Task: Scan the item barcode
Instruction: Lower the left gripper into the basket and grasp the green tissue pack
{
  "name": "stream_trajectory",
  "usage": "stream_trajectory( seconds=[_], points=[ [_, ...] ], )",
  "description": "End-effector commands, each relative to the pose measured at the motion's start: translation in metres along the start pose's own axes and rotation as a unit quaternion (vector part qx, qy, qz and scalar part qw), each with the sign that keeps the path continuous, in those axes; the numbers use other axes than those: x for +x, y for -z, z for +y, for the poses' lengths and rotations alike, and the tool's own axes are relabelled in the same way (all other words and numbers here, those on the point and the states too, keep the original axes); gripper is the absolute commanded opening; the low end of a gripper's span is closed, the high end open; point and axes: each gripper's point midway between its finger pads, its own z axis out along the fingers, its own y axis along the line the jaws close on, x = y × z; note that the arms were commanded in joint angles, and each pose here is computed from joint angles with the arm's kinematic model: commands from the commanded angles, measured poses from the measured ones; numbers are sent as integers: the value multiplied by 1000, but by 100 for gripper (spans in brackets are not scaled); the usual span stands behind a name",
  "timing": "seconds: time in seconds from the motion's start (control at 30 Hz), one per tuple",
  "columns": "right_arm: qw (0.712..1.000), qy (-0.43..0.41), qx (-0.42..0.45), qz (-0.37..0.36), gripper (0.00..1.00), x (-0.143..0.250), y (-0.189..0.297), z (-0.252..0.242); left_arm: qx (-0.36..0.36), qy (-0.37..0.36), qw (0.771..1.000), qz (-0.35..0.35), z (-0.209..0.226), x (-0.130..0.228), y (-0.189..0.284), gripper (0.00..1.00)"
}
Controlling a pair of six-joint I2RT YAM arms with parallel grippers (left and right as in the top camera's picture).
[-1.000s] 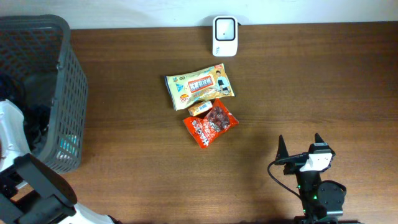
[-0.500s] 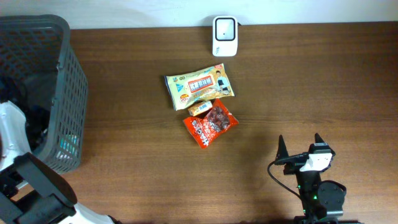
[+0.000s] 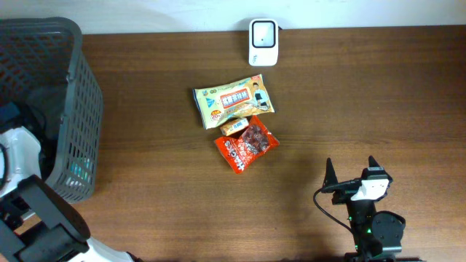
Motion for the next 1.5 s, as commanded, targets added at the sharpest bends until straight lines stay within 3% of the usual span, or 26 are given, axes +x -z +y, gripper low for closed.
stream_trajectory(
  seconds=[0.0,0.43,0.47,0.53,0.67,0.77,0.87,1.27,1.47],
  points=[
    [1000,2,3,2,98,3,0,-1,-1,4,1000,24,3,13,-13,70],
    [1000,2,3,2,98,3,0,-1,38,4,999,17,-9,18,-35,66],
    [1000,2,3,2,98,3,0,-1,37,4,999,19,-9,20,-36,63],
    [1000,2,3,2,98,3,0,-1,37,4,999,20,-8,20,-36,44],
    [1000,2,3,2,98,3,0,-1,39,5,999,15,-9,17,-35,34],
    [1000,2,3,2,98,3,0,-1,43,5,999,6,-13,7,-23,16],
    [1000,2,3,2,98,3,0,-1,55,5,998,-13,-20,-13,11,0],
    [1000,2,3,2,98,3,0,-1,113,5,983,-146,-34,-68,185,0],
    [1000,2,3,2,99,3,0,-1,236,-62,945,-216,-60,-47,279,0]
  ],
)
